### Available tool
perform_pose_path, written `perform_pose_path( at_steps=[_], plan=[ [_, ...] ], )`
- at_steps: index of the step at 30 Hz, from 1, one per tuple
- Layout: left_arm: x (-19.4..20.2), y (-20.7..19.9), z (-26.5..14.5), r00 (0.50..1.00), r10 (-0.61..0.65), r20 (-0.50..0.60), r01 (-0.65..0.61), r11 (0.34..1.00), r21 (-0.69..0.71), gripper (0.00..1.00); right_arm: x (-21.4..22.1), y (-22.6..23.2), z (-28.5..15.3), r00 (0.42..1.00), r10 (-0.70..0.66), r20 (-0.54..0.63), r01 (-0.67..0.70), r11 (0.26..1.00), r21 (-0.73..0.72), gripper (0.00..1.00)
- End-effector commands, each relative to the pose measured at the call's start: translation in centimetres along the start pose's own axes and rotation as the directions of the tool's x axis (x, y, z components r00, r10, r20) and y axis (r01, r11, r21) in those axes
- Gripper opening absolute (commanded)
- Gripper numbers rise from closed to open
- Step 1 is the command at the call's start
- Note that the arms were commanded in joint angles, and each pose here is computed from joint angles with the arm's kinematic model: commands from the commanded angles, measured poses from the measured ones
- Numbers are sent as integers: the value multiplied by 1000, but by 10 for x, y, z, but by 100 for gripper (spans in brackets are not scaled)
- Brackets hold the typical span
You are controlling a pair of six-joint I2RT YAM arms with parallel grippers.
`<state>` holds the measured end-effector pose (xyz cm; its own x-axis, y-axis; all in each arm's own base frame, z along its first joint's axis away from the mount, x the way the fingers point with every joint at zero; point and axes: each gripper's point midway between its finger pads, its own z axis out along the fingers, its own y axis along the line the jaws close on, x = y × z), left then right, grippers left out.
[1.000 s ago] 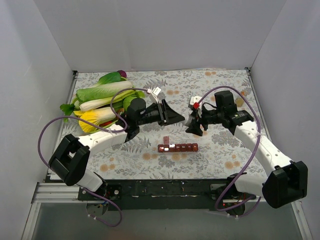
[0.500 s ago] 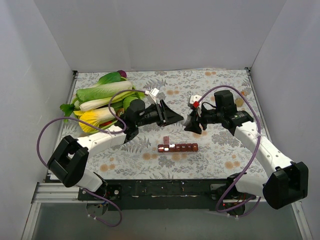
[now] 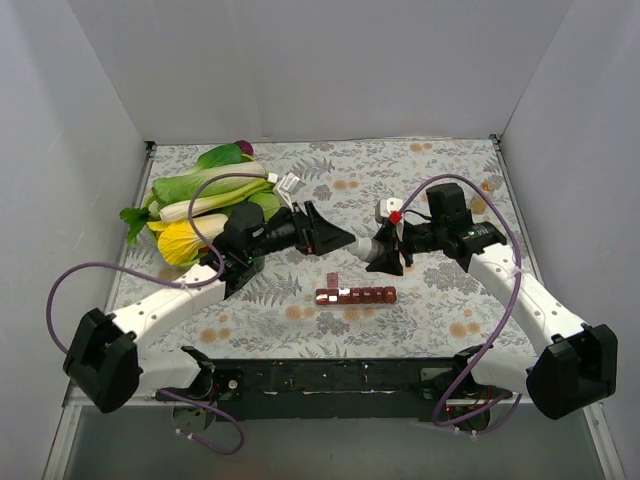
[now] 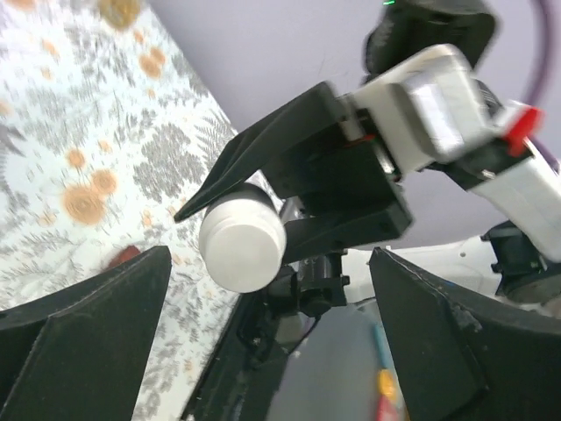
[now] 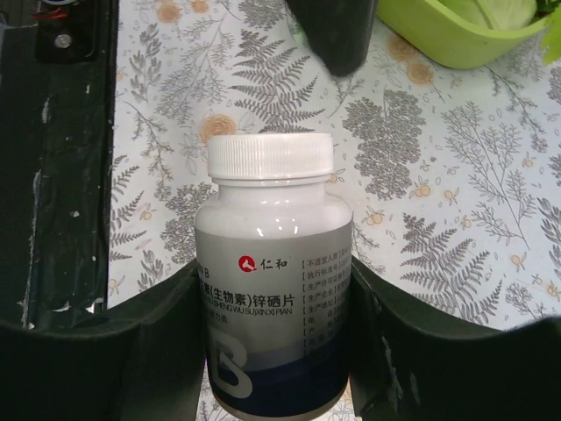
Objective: Sort the pills into containers
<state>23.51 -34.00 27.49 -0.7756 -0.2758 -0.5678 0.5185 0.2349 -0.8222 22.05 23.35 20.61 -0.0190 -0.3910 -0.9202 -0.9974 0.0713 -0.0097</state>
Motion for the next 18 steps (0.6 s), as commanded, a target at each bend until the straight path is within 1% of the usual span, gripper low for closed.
perform_pose_path(
  at_steps=[1,3,4,6,7,8,10,11,13,14,17,18],
  plan=[
    [-8,-10,-33,954,295,49,-296,955,-2,98,-19,25,-6,994,-79,73,86,992,-91,1],
    [-9,-27,-46,917,388,87,-393,919,42,98,-19,31,-8,993,-92,76,100,989,-108,1],
    [5,-33,-52,870,490,58,-493,861,123,98,-19,34,-7,991,-105,81,115,986,-119,1],
    [25,-33,-61,818,575,32,-568,798,200,98,-19,39,-6,987,-136,84,147,979,-142,1],
    [37,-34,-66,765,644,20,-625,735,262,98,-18,45,-5,988,-132,77,143,976,-165,1],
    [46,-28,-67,748,663,8,-639,718,276,98,-19,47,-4,986,-148,80,160,972,-173,1],
    [54,-30,-69,709,706,15,-676,673,300,95,-20,54,0,985,-151,81,165,966,-198,1],
    [57,-31,-69,670,742,29,-710,629,316,95,-21,55,1,985,-154,81,167,965,-204,1],
    [63,-35,-67,638,769,42,-734,591,335,94,-21,59,5,986,-148,80,163,962,-220,1],
    [62,-36,-65,604,795,59,-763,555,333,93,-21,59,6,987,-143,78,157,962,-223,1],
    [63,-39,-57,558,827,68,-797,512,322,92,-19,59,8,988,-136,71,149,962,-231,1],
    [58,-36,-53,524,848,78,-827,485,284,92,-19,60,9,989,-133,70,146,961,-234,1]
  ],
)
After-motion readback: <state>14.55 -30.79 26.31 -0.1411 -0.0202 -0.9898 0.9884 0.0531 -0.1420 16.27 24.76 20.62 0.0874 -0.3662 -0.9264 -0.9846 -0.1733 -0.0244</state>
